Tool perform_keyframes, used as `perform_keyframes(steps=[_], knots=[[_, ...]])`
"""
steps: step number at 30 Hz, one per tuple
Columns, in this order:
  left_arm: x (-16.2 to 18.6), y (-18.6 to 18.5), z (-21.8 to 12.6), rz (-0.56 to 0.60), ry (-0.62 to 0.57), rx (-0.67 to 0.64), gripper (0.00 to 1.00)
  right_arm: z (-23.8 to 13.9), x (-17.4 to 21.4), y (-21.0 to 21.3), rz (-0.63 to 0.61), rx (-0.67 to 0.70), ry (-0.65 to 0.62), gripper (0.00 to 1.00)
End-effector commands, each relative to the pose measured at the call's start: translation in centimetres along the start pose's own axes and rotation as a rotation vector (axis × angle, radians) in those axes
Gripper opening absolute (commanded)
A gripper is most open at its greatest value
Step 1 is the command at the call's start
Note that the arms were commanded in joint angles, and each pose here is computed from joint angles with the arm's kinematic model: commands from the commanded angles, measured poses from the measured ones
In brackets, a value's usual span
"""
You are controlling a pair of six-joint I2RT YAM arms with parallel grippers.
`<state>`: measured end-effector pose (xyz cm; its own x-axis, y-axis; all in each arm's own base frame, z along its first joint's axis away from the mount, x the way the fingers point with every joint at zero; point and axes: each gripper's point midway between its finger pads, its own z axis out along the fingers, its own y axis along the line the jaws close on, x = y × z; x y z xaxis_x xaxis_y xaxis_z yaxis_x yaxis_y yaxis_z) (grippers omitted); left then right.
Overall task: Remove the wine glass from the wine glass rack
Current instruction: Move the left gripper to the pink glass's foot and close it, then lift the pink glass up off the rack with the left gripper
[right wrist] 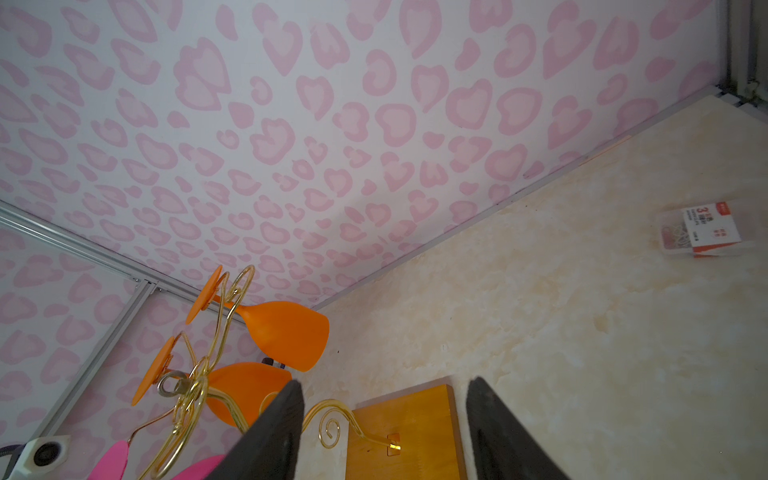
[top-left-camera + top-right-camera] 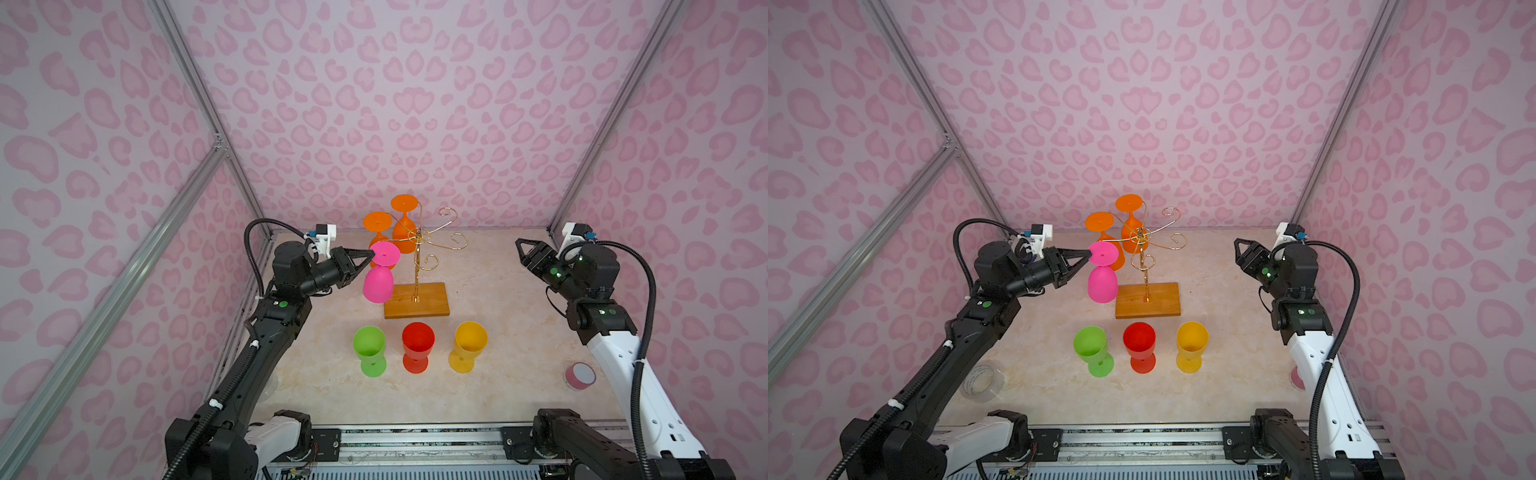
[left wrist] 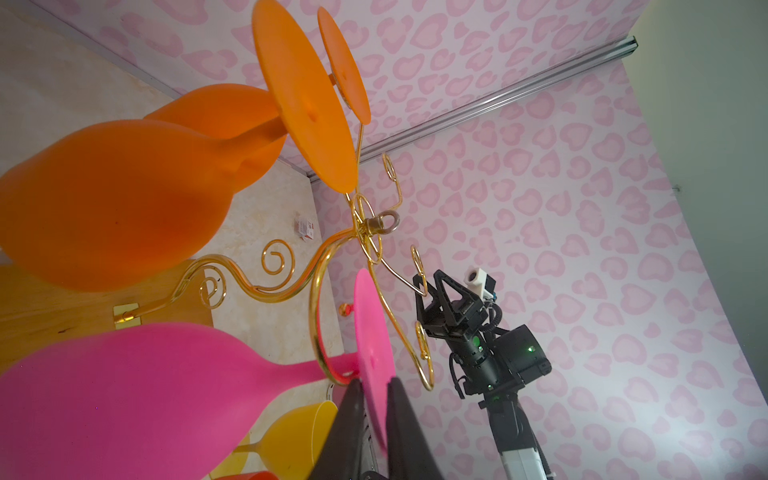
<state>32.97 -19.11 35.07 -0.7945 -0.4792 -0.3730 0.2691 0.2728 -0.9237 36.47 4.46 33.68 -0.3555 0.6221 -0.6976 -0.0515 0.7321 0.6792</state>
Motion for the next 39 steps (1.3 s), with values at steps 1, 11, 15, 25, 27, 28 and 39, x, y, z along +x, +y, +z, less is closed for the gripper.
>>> perform_keyframes(steps=[1,11,15,25,27,28,39], knots=[[0.1,-0.4,0.0,0.026,0.012,0.018,0.11,0.1,-0.1,0.2,-0.001,-0.013,-0.008,0.63],[0.3,-0.2,-0.1,0.017,0.015,0.009,0.03,0.2,0.0,0.1,0.002,-0.015,-0.009,0.63],[0.2,-0.7,-0.3,0.009,0.007,0.014,0.03,0.2,0.0,0.1,0.003,-0.016,-0.007,0.63],[-0.3,-2.4,-1.4,-0.011,-0.024,0.016,0.03,0.0,0.1,-0.1,0.003,-0.015,-0.012,0.63],[-0.4,-2.3,-1.4,-0.029,-0.027,0.01,0.03,-0.1,0.1,-0.1,0.004,-0.016,-0.013,0.63],[-0.5,-2.2,-1.4,-0.039,-0.028,0.008,0.03,-0.2,0.1,-0.1,0.005,-0.016,-0.013,0.63],[-1.1,-1.7,-1.3,-0.098,-0.029,-0.023,0.03,-0.8,-0.1,-0.2,0.01,-0.016,-0.029,0.63]])
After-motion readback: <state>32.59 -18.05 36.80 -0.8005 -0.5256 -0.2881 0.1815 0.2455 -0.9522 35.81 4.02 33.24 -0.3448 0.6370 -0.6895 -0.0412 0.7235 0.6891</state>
